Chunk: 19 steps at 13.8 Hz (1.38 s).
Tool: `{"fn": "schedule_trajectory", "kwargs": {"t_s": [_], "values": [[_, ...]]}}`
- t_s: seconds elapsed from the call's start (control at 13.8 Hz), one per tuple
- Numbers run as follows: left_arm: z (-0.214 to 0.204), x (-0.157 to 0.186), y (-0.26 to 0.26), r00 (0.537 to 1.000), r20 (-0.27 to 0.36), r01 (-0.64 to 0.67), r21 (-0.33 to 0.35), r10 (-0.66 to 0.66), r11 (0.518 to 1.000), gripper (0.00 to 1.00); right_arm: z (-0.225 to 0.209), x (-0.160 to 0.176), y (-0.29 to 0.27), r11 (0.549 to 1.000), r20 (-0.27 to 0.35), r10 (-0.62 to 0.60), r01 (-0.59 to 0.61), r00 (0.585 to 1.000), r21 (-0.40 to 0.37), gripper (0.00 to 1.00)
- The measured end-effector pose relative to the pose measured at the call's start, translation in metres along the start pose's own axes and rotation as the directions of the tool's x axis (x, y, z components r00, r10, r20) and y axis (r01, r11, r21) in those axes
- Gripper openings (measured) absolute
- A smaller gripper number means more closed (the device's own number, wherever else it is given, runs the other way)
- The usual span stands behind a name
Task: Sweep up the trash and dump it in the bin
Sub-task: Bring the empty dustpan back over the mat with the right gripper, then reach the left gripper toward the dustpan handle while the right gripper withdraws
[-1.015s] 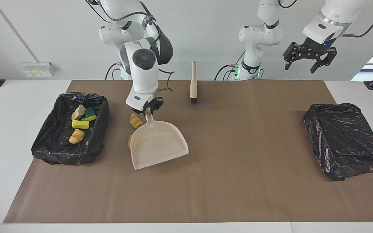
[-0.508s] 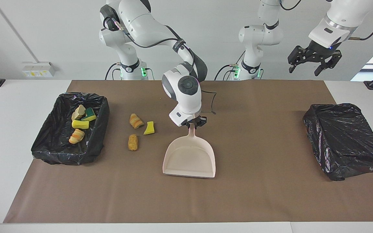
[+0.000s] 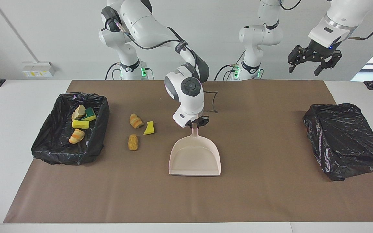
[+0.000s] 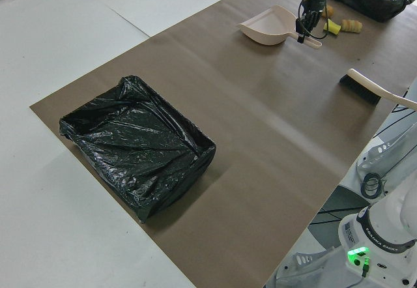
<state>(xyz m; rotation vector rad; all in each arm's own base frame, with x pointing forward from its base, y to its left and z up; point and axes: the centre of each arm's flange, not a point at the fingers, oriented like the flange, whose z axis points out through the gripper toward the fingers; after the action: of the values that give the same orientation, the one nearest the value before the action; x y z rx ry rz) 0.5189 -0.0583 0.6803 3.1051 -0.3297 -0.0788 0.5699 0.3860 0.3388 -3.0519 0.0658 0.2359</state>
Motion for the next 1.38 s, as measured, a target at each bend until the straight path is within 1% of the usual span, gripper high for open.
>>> {"fn": "schedule_trajectory", "kwargs": {"t_s": [0.07, 0.22, 0.29, 0.36, 0.44, 0.58, 0.65, 0.8, 1.02, 1.16, 1.31, 1.38], "values": [[0.000, 0.000, 0.001, 1.000, 0.000, -0.002, 0.000, 0.002, 1.000, 1.00, 0.000, 0.001, 0.001, 1.000, 0.000, -0.002, 0.002, 1.000, 0.001, 0.39], [0.000, 0.000, 0.002, 1.000, -0.001, -0.004, 0.000, 0.004, 1.000, 1.00, -0.004, 0.003, 0.003, 1.000, -0.004, -0.002, 0.002, 1.000, 0.005, 0.63], [0.000, 0.000, 0.003, 1.000, 0.000, -0.006, 0.000, 0.006, 1.000, 1.00, -0.011, 0.003, 0.006, 1.000, -0.006, 0.000, 0.000, 1.000, 0.005, 0.78], [0.000, 0.000, 0.004, 1.000, 0.000, -0.008, 0.000, 0.008, 1.000, 1.00, -0.022, 0.000, 0.008, 1.000, -0.008, -0.001, 0.001, 1.000, 0.003, 0.90], [0.000, 0.001, 0.006, 1.000, 0.000, -0.012, 0.000, 0.012, 1.000, 1.00, -0.039, -0.006, 0.009, 1.000, -0.016, -0.006, 0.006, 1.000, 0.004, 1.00], [0.000, 0.001, 0.013, 1.000, 0.000, -0.024, 0.001, 0.024, 1.000, 1.00, -0.074, -0.028, 0.012, 1.000, -0.028, -0.013, 0.014, 1.000, 0.006, 1.00], [0.000, 0.001, 0.016, 1.000, 0.000, -0.030, 0.001, 0.030, 1.000, 1.00, -0.087, -0.048, 0.014, 1.000, -0.010, -0.012, 0.013, 1.000, 0.018, 1.00], [-0.001, 0.003, 0.023, 0.999, -0.007, -0.042, 0.002, 0.042, 0.999, 1.00, -0.101, -0.091, 0.020, 0.999, 0.033, -0.013, 0.011, 0.999, 0.039, 1.00], [-0.003, 0.009, 0.032, 0.997, -0.047, -0.061, 0.004, 0.061, 0.998, 1.00, -0.094, -0.160, 0.015, 0.999, 0.081, -0.026, 0.024, 0.996, 0.027, 1.00], [0.006, 0.019, 0.057, 0.993, -0.065, -0.099, 0.006, 0.099, 0.995, 1.00, -0.079, -0.210, 0.005, 1.000, 0.116, 0.004, -0.005, 0.993, 0.009, 1.00], [0.033, 0.037, 0.097, 0.990, -0.103, -0.098, 0.005, 0.098, 0.995, 1.00, -0.062, -0.257, 0.005, 0.999, 0.145, 0.033, -0.035, 0.989, 0.007, 1.00], [0.051, 0.046, 0.116, 0.989, -0.120, -0.089, 0.001, 0.088, 0.996, 1.00, -0.054, -0.272, 0.011, 0.999, 0.157, 0.043, -0.044, 0.987, 0.006, 1.00]]}}
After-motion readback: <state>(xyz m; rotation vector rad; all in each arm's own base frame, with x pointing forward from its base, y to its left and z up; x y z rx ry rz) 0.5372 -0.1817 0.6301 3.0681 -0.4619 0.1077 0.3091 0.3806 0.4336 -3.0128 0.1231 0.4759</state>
